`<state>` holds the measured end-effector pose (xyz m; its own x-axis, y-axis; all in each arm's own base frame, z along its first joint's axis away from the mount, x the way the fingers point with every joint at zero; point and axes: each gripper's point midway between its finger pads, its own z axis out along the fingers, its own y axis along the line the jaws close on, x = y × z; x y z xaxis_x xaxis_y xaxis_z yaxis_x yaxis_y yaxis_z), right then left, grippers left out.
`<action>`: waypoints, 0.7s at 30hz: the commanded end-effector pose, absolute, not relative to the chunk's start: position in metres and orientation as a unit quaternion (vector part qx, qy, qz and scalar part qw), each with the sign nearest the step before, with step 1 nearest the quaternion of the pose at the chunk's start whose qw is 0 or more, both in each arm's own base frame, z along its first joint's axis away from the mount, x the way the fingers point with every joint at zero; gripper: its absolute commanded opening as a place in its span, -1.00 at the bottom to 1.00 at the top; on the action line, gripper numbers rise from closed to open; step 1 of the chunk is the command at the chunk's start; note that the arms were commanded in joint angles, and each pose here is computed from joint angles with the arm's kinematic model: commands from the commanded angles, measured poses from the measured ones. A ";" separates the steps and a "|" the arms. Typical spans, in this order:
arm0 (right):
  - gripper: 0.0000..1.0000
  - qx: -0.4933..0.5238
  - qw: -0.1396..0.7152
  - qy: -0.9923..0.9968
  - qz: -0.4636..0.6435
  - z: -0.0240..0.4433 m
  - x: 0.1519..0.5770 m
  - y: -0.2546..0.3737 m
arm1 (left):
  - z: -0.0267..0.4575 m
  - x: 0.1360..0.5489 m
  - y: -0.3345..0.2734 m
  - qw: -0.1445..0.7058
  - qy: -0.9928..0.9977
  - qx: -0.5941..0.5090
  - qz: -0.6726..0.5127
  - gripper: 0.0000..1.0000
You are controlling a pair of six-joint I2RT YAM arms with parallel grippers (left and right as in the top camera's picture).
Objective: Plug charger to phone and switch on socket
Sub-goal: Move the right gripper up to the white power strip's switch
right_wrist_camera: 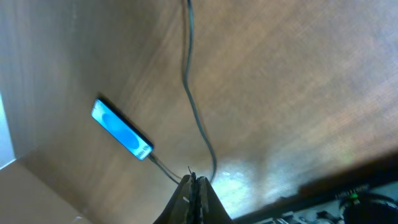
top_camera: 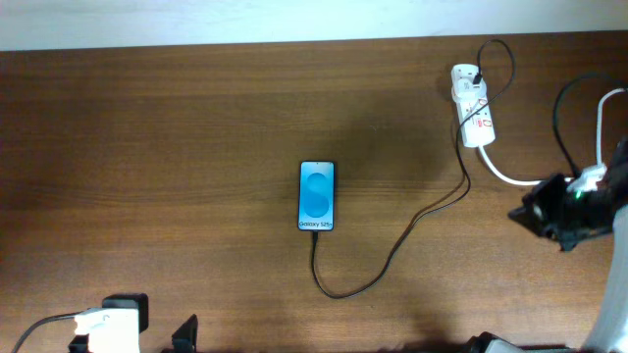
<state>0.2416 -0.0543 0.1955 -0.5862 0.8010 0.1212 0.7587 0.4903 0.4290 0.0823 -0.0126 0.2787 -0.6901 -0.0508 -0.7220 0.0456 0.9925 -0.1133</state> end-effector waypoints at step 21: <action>-0.91 0.482 0.218 0.811 0.250 0.221 0.379 -0.132 | 0.278 0.082 -0.012 0.394 0.917 0.000 -0.059 0.99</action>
